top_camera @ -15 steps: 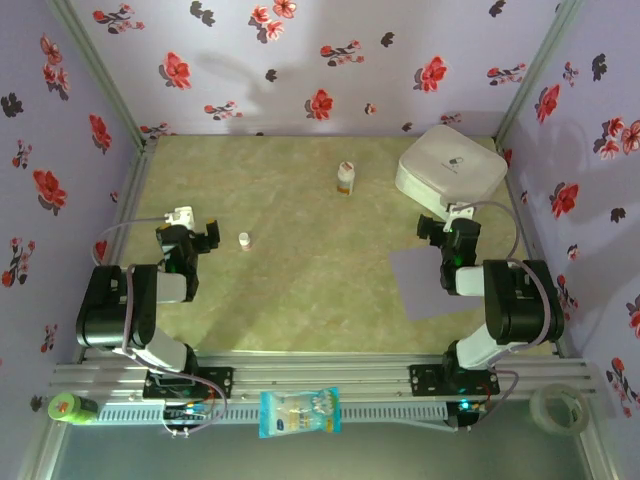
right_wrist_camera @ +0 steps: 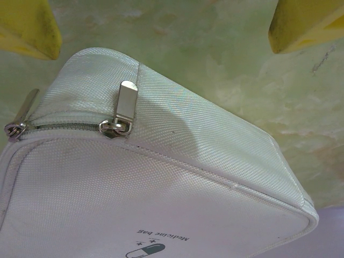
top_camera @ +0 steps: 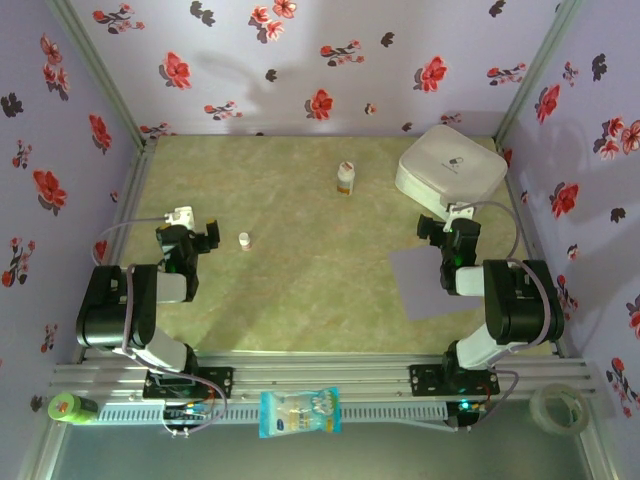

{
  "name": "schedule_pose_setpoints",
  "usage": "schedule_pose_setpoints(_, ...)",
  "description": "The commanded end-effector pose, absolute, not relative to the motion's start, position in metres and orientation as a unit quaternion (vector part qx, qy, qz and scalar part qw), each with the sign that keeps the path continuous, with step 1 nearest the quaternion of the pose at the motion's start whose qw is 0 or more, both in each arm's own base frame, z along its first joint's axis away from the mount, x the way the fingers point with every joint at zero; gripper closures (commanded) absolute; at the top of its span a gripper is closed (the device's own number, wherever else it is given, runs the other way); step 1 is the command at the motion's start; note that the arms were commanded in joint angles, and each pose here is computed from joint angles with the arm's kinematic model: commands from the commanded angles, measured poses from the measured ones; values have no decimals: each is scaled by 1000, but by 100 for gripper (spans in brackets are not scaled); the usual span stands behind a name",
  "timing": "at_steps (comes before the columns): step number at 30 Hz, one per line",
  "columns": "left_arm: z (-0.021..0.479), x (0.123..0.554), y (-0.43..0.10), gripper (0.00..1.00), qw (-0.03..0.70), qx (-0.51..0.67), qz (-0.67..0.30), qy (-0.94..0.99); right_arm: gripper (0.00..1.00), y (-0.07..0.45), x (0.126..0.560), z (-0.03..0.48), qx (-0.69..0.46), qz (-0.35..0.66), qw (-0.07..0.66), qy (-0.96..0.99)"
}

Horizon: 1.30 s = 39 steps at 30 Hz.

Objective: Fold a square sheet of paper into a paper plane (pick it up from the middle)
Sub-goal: Move the square sheet of paper to the center of the table.

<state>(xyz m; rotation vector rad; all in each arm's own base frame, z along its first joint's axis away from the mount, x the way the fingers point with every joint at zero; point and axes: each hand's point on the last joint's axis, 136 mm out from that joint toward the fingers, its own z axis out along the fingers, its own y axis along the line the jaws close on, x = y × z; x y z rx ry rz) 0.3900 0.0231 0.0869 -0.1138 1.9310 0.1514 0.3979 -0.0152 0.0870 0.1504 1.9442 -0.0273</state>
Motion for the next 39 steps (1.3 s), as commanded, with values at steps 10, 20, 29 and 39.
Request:
schedule_pose_setpoints(10, 96, 397, 24, 0, 575, -40, 69, 815, 1, -16, 397, 86, 72, -3, 562, 824)
schedule_pose_setpoints(20, 97, 393, 23, 0, 585, -38, 66, 808, 1, -17, 397, 86, 74, -5, 563, 823)
schedule_pose_setpoints(29, 120, 388, 25, 0, 589, -43, 67, 804, 1, -16, 400, 101, 73, -2, 546, 835)
schedule_pose_setpoints(39, 189, 380, 60, 0, 562, -142, 123, 805, 1, -32, 370, 133, 210, 10, 464, 861)
